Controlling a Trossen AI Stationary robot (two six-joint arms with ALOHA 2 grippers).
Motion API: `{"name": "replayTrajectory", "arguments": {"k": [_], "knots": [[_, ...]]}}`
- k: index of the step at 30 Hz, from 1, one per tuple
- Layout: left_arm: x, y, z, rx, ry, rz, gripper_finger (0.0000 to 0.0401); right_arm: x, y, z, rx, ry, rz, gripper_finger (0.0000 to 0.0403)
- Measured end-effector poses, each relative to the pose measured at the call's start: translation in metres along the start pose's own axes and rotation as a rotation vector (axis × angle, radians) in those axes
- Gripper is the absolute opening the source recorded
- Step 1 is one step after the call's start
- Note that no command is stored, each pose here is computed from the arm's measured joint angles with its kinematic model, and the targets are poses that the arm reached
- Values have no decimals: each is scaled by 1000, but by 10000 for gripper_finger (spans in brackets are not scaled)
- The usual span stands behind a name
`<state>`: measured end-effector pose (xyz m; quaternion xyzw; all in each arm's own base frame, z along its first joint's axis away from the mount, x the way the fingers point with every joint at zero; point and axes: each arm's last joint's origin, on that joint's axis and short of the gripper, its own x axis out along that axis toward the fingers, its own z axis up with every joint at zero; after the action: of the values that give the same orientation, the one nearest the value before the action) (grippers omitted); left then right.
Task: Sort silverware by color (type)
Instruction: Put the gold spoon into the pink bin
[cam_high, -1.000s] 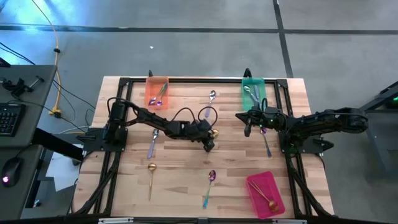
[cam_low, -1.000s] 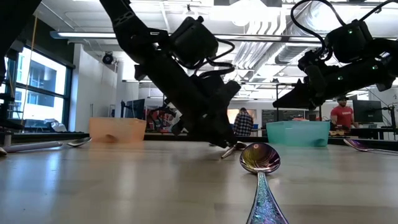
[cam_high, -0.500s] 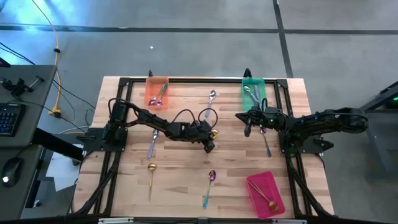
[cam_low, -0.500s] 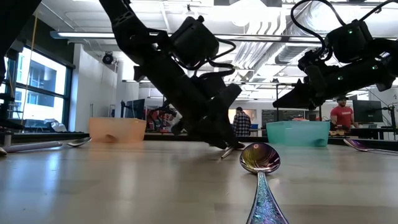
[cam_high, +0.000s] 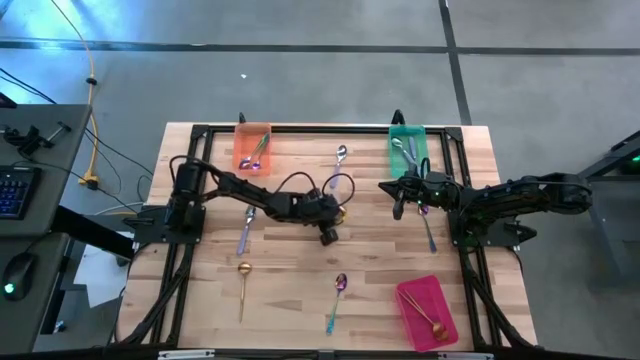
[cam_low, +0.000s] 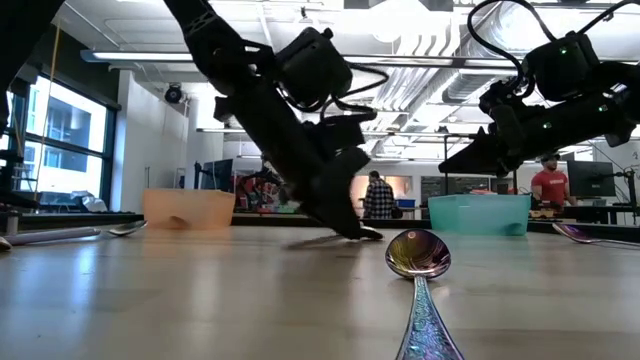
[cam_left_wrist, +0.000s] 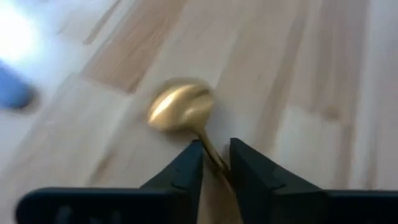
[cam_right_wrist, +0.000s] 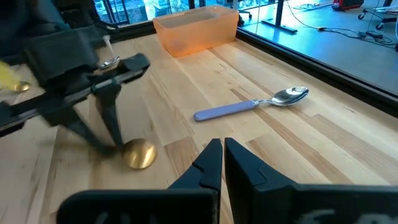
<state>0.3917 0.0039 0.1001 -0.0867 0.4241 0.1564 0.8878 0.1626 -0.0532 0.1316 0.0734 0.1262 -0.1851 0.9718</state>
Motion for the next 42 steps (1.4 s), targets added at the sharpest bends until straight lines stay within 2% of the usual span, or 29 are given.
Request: {"name": "replayTrajectory", "arguments": {"k": [4,8,16,23,27,30,34,38,42], "knots": [[-3,6,-4,58,27,34,13,0,0,0,0,2,0,2],[-2,11,-11,33,-18,21,8,0,0,-1,-1,11,-1,2],[-16,25,-24,-66,-215,-114,3,0,0,-3,10,35,-3,2],[-35,45,-27,-183,-481,-275,2,2,6,4,39,-2,72,10],[-46,55,-14,-207,-669,-398,1,11,21,22,50,-42,138,40],[-54,60,-5,-188,-782,-445,1,18,33,35,68,-65,181,75],[-70,63,7,-144,-977,-505,1,31,48,45,120,-68,181,121],[-77,63,10,-137,-1059,-523,1,47,66,54,141,-122,197,152],[-81,63,12,-130,-1096,-536,1,64,83,65,141,-185,238,163]]}}
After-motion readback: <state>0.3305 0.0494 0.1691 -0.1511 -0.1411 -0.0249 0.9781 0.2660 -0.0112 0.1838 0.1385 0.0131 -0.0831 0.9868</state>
